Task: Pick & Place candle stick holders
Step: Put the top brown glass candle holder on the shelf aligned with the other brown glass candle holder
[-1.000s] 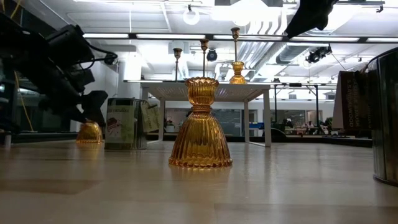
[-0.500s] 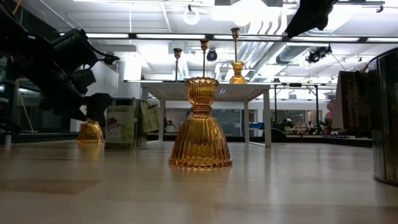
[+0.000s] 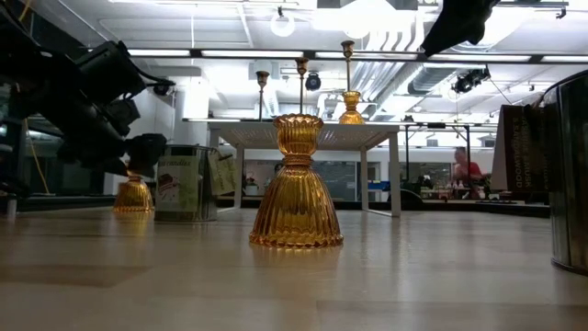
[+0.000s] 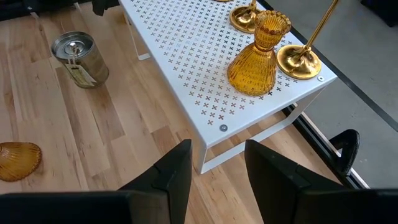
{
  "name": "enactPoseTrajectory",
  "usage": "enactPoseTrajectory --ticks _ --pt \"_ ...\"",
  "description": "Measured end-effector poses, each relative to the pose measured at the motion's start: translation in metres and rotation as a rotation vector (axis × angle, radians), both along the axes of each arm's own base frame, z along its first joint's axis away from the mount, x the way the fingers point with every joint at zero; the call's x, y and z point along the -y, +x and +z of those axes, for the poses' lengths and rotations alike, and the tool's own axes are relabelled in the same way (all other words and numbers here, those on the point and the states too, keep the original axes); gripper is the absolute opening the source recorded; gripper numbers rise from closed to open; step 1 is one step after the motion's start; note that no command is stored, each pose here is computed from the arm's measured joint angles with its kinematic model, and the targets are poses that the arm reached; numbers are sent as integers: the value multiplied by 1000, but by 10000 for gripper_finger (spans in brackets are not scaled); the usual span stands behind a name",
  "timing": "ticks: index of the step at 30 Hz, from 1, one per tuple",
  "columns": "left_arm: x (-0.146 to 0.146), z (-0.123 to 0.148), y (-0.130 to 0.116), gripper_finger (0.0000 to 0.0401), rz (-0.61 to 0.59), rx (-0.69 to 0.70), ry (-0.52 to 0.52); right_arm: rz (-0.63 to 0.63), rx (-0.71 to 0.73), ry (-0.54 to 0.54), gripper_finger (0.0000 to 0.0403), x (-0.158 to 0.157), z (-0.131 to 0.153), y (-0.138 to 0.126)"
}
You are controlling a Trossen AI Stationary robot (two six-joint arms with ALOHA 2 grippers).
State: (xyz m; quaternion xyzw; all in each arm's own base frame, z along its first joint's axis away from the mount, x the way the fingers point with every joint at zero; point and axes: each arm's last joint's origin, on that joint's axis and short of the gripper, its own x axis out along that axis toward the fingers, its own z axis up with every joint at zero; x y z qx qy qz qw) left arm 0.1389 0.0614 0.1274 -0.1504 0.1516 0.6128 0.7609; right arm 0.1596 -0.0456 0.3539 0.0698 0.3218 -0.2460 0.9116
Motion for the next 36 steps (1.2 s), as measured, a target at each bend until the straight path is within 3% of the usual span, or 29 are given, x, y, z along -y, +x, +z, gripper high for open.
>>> enactPoseTrajectory --ticks 15,25,36 --pt "0 0 0 133 2 3 0 0 0 0 140 0 0 0" --pt "-1 3 2 137 1 24 6 0 0 0 140 0 0 0" --pt "-7 52 25 138 -71 -40 111 0 0 0 140 0 0 0"
